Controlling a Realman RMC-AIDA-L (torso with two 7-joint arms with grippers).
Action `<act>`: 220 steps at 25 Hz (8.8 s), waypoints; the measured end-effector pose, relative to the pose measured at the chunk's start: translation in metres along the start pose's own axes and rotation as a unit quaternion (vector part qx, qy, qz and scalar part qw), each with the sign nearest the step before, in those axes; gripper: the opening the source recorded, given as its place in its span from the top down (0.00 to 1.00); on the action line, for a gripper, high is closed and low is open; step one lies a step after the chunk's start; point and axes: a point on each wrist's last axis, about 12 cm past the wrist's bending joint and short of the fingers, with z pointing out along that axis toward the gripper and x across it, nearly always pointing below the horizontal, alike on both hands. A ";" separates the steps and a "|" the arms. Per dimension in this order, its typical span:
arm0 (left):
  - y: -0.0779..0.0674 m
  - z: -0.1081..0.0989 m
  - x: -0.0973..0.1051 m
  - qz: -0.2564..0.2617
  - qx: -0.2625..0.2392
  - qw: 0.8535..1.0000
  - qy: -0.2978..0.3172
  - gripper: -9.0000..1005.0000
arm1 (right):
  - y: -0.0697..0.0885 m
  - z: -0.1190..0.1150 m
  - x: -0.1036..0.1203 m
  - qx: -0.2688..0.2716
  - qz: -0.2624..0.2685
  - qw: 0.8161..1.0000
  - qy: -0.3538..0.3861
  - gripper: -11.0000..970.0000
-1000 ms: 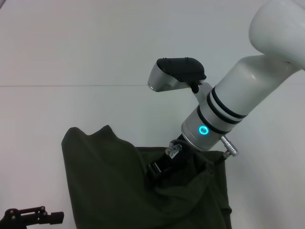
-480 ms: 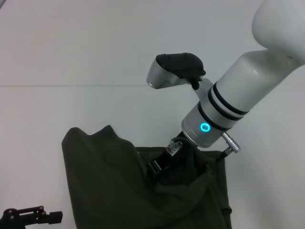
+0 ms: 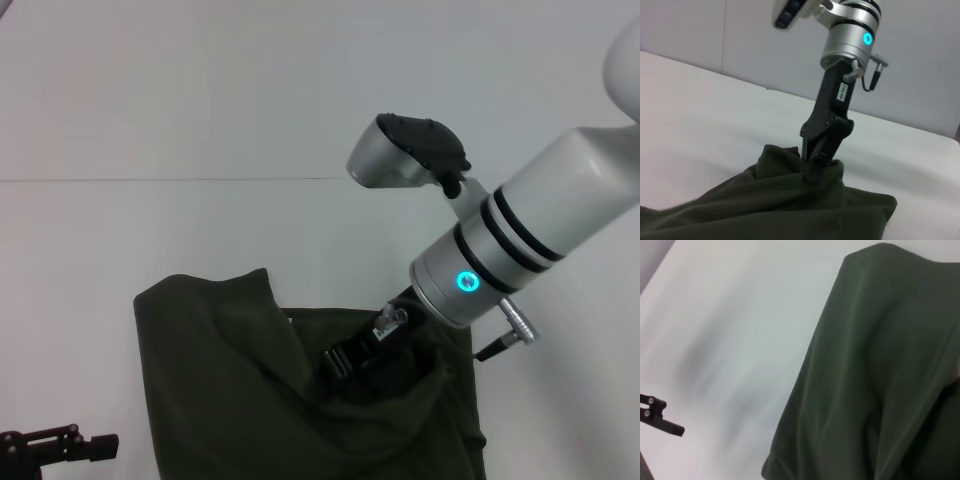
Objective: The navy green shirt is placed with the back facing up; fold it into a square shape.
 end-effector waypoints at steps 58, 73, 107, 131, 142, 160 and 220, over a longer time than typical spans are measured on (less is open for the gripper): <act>0.008 -0.002 0.003 -0.022 -0.065 0.992 -0.107 0.26 | -0.096 -0.018 0.158 -0.116 0.110 0.983 -0.094 0.97; 0.011 -0.004 -0.001 -0.010 -0.079 0.989 -0.124 0.26 | -0.101 -0.016 0.167 -0.111 0.110 0.983 -0.100 0.97; 0.010 -0.007 0.001 -0.022 -0.083 0.989 -0.124 0.26 | -0.099 -0.043 0.063 -0.091 0.100 0.969 -0.207 0.26; 0.015 0.002 0.006 -0.068 -0.049 0.994 -0.075 0.15 | -0.069 -0.039 0.002 0.051 0.080 0.994 -0.061 0.26; 0.016 0.007 0.011 -0.083 -0.049 0.991 -0.088 0.15 | -0.056 -0.013 0.004 0.035 0.063 0.995 -0.062 0.26; 0.011 0.005 0.009 -0.088 -0.042 0.988 -0.117 0.15 | -0.059 0.002 0.009 0.038 0.076 0.994 -0.068 0.26; 0.008 0.005 0.012 -0.093 -0.043 0.987 -0.120 0.15 | -0.065 0.007 0.021 0.001 0.067 0.992 -0.111 0.96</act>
